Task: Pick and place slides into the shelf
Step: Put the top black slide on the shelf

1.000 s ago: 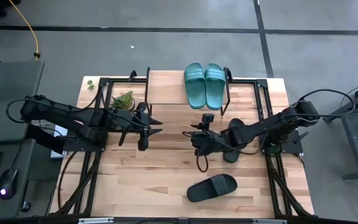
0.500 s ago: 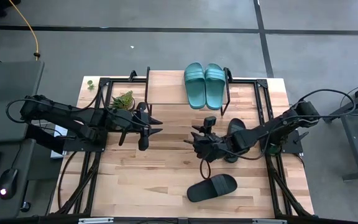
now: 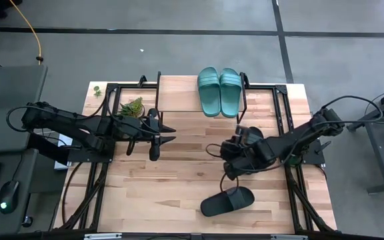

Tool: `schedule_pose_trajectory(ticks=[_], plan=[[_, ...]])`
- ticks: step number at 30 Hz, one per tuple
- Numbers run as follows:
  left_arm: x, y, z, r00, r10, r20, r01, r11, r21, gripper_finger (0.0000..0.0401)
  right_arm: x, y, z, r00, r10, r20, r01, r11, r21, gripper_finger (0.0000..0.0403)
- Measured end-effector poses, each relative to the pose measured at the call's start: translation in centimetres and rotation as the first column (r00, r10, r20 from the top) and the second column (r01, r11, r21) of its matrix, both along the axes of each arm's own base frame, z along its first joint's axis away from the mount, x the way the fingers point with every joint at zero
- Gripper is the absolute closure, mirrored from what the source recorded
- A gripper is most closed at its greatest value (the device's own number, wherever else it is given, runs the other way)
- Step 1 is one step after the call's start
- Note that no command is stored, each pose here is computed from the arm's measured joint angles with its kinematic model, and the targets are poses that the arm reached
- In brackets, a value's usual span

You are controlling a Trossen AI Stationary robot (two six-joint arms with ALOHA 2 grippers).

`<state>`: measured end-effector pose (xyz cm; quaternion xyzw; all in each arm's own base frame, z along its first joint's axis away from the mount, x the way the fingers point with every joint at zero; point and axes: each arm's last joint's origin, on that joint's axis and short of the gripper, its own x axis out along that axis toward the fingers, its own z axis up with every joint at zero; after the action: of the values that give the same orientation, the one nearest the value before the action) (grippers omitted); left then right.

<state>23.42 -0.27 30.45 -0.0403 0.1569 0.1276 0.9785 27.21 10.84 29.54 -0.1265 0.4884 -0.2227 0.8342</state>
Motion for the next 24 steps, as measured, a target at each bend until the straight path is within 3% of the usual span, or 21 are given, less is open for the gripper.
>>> schedule_pose_trajectory(ticks=[9,24], plan=[[0.0,0.0,0.1,1.0,-0.006,0.003,0.006,1.0,0.017,0.0288,-2.0,0.4,-1.7,0.988,-0.101,-0.117,0.106,0.994,0.039,0.0273],[0.1,0.0,0.3,1.0,-0.011,0.026,0.01,1.0,0.029,0.0288,-2.4,0.6,-2.5,0.979,-0.124,-0.163,0.142,0.984,0.104,0.0273]])
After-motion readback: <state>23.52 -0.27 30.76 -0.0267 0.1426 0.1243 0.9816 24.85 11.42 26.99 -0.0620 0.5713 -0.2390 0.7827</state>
